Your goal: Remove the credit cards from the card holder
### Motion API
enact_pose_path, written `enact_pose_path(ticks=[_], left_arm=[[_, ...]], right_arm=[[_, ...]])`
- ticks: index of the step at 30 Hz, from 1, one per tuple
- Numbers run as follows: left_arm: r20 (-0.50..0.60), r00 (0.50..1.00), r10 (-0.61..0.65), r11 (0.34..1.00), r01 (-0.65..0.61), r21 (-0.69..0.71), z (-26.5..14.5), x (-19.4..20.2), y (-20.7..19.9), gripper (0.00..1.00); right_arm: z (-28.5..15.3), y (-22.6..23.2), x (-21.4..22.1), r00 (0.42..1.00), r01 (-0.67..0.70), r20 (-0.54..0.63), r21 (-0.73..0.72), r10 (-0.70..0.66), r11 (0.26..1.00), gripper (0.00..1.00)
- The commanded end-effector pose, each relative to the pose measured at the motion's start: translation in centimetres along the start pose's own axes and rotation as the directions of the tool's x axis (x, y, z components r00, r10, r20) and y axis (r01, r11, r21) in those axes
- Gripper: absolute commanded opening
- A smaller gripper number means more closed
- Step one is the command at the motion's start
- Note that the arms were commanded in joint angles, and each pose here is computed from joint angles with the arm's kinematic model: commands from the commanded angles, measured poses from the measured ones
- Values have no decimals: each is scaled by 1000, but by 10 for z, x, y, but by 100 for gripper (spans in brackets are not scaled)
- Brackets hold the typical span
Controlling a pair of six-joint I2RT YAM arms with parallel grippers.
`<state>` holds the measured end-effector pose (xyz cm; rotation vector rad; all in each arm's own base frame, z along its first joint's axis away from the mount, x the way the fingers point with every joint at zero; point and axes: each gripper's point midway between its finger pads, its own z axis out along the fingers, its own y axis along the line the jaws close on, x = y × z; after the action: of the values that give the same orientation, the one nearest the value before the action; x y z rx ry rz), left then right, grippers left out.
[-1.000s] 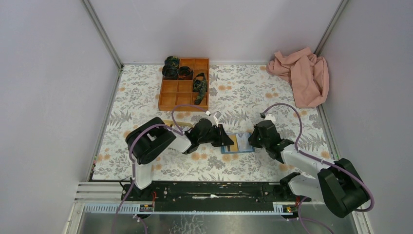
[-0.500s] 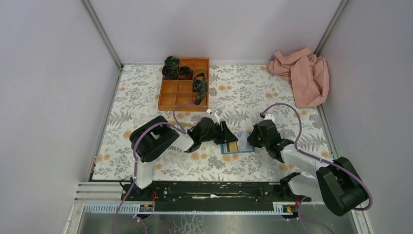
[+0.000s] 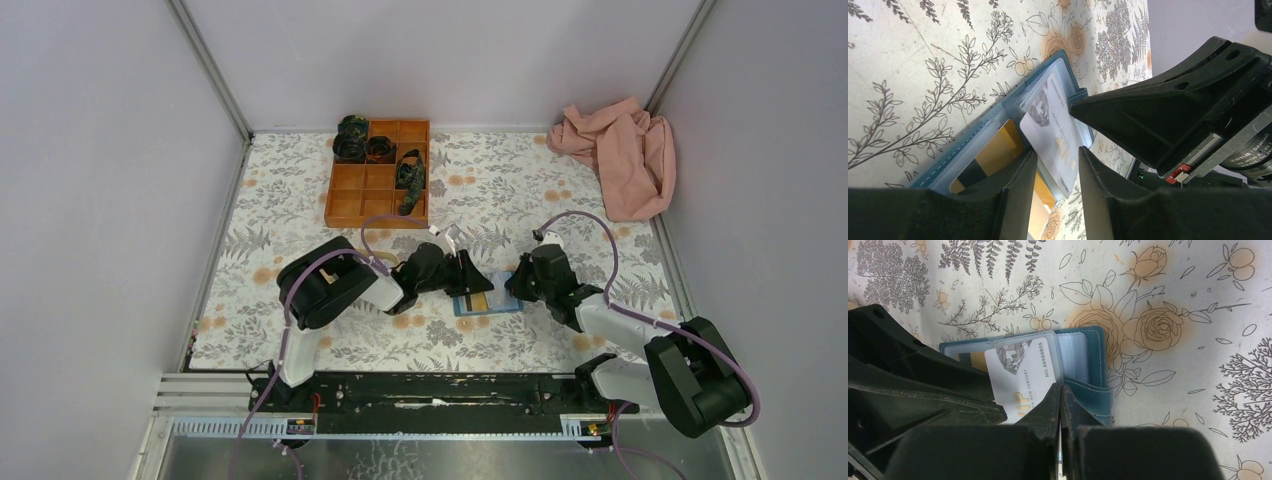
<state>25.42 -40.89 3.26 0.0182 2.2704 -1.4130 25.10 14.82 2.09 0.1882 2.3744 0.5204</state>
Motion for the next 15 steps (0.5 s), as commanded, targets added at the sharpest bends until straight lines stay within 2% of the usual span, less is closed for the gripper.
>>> enact_pose_path(ticks=[1, 5, 9, 11, 15], left_arm=[[11, 999, -34, 998, 33, 53, 2, 4, -4, 43], [27, 998, -50, 997, 48, 64, 0, 2, -5, 34], [27, 998, -58, 997, 56, 59, -2, 4, -4, 11], [28, 998, -53, 997, 52, 52, -4, 4, -4, 4], [27, 999, -44, 998, 43, 44, -7, 3, -4, 0]], right_arm=[[2, -1, 9, 999, -10, -35, -15, 10, 1000, 0], [3, -2, 9, 999, -16, -39, -15, 15, 1000, 0], [3, -2, 9, 999, -18, -40, -15, 18, 1000, 0], [3, -3, 9, 999, -20, -40, -15, 19, 1000, 0], [4, -3, 10, 999, -23, -42, -14, 22, 1000, 0]])
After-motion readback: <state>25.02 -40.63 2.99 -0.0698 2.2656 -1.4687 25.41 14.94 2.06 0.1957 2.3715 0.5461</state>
